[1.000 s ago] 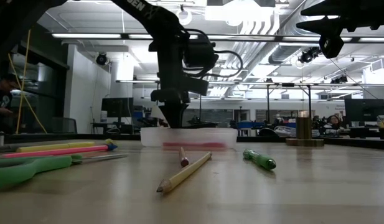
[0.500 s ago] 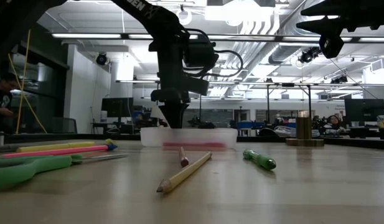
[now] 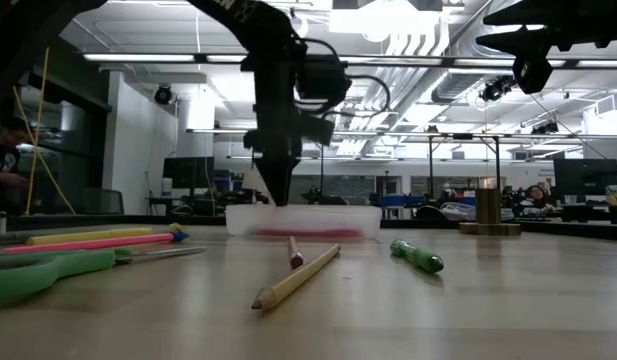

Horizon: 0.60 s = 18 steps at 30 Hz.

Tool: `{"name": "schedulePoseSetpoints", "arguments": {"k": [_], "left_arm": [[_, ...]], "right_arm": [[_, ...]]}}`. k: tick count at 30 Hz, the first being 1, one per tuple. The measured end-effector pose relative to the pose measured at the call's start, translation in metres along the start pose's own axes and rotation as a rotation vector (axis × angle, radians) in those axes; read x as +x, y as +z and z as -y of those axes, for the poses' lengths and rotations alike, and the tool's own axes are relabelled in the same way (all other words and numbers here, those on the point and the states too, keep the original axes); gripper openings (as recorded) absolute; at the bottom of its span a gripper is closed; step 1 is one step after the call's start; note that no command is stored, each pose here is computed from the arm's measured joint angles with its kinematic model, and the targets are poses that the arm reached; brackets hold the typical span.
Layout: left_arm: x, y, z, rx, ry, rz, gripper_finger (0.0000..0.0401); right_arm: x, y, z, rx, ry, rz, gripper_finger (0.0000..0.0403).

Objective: Pick & place school supplies into a supply box
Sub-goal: Put the yellow pen into the transparent supply box

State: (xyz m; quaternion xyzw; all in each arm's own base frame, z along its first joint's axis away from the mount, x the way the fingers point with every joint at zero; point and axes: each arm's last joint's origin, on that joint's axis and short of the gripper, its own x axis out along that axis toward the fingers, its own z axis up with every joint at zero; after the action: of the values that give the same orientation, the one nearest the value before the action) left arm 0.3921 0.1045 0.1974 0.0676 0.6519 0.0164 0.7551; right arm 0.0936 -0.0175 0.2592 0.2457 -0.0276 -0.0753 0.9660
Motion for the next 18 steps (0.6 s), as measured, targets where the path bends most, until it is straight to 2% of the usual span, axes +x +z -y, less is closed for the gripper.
{"name": "schedulePoseSetpoints", "arguments": {"k": [5, 12, 18], "left_arm": [[-0.029, 0.007, -0.006, -0.067, 0.032, -0.014, 0.0144], [-0.075, 0.014, -0.012, -0.287, 0.065, 0.003, 0.0134], [-0.099, 0.005, -0.011, -0.425, 0.047, -0.072, 0.0123]], "right_arm": [[0.000, 0.000, 0.000, -0.002, 0.001, 0.000, 0.0099], [0.000, 0.000, -0.001, -0.003, 0.022, -0.013, 0.0099], [0.000, -0.001, -0.001, -0.002, 0.042, -0.024, 0.0099]]}}
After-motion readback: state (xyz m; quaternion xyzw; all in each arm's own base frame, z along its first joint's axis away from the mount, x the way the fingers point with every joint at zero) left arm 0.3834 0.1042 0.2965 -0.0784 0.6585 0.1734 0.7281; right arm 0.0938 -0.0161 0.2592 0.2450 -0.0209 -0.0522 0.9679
